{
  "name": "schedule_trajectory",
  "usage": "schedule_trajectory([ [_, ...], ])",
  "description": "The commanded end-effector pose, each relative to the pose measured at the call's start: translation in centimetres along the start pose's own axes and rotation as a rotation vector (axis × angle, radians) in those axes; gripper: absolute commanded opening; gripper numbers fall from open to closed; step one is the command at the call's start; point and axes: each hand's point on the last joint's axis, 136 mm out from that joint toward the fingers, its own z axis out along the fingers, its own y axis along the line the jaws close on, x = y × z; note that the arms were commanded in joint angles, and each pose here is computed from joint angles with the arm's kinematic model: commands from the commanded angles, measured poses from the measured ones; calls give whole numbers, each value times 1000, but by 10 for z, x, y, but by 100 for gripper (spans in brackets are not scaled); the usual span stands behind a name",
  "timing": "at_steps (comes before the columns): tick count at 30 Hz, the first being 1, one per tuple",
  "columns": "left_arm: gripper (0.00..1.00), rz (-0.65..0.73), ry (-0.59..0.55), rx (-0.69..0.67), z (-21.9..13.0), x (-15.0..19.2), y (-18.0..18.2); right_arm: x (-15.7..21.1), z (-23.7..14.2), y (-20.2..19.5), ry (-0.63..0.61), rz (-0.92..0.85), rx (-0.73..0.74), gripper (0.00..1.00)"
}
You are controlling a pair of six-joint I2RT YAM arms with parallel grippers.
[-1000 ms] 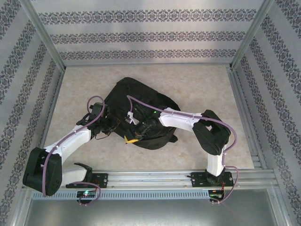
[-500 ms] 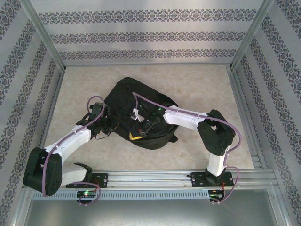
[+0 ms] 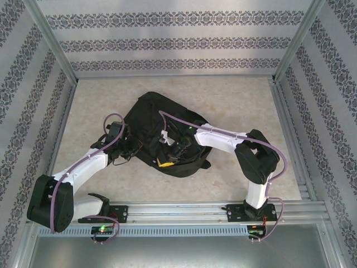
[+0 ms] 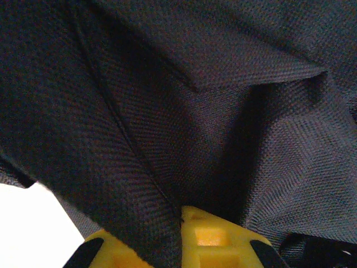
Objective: Pack the student bag
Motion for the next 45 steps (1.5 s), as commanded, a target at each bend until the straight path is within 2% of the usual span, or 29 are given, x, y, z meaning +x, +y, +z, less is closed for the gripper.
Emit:
schedule_trajectory([
  [1, 0, 23, -33, 4, -2, -10, -4, -10, 0, 3, -7, 15, -12, 24],
  [15, 0, 17, -35, 6, -2, -9, -2, -14, 23, 4, 44, 5, -2, 29],
  [17, 0, 18, -38, 6, -3, -10, -2, -14, 26, 0, 49, 11, 10, 24],
  [22, 0, 23, -49, -17, -3, -12, 1, -5, 21, -4, 53, -4, 34, 1],
  [23, 0, 26, -56, -22, -3, -14, 1, -2, 18, -4, 53, -8, 38, 0],
  [36, 0, 39, -143, -73, -9, -44, 0, 55, -3, -36, 126, 18, 154, 0],
  [45, 0, 62, -151, -93, -11, -49, 0, 68, -19, -30, 130, 26, 152, 0],
])
